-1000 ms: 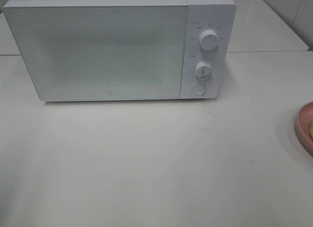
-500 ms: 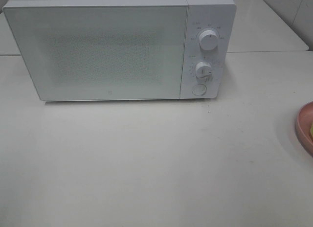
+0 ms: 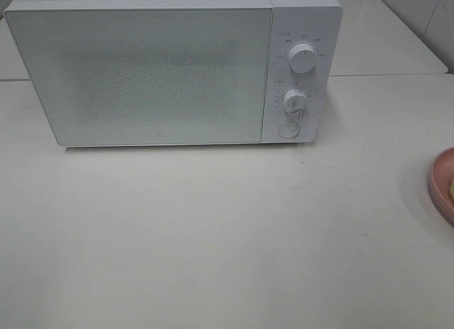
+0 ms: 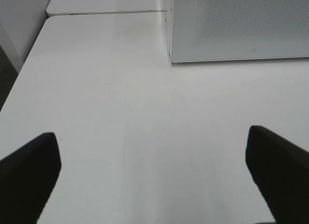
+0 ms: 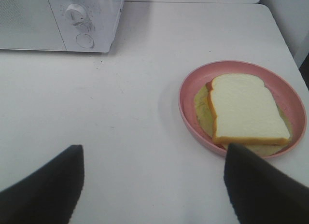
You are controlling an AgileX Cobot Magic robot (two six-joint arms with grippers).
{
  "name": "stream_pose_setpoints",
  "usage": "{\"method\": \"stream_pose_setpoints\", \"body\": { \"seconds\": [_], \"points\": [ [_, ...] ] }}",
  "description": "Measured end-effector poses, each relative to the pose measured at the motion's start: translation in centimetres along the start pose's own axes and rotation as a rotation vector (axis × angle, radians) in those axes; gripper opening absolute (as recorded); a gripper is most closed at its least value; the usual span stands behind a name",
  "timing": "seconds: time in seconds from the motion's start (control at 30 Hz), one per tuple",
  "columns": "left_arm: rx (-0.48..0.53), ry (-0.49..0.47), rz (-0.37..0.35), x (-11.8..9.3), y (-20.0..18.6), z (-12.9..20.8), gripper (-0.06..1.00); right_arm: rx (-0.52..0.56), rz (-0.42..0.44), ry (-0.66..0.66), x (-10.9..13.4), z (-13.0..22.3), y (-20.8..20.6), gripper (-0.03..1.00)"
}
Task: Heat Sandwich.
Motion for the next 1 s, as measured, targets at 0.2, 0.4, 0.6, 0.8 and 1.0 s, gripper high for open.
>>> {"method": "stream_pose_setpoints", "body": {
  "seconds": [0.2,0.4,0.6,0.8,1.0],
  "points": [
    [0.001,0.000,0.000,-0.01,-0.01,0.03,0.99,0.000,0.000,0.000,0.00,0.00,0.00,0.77],
    [0.001,0.000,0.000,-0.01,-0.01,0.03,0.99,0.000,0.000,0.000,0.00,0.00,0.00,0.77],
    [0.001,0.000,0.000,-0.01,-0.01,0.03,0.99,0.000,0.000,0.000,0.00,0.00,0.00,0.77],
    [0.001,0.000,0.000,-0.01,-0.01,0.03,0.99,0.000,0.000,0.000,0.00,0.00,0.00,0.77],
    [0.001,0.000,0.000,-0.01,-0.01,0.03,0.99,0.000,0.000,0.000,0.00,0.00,0.00,0.77]
  ]
}}
Point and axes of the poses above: a point on each arm's last joint axis where the gripper is mounted, y pointing out along that axis toward the gripper, x along the wrist's bending axis when the last joint is at zero, z = x × y, the point moved 7 cm from there along y, pointing out along that axis toward the gripper, and after that the axes turned 5 degrees about y, right-handed, at the moved point
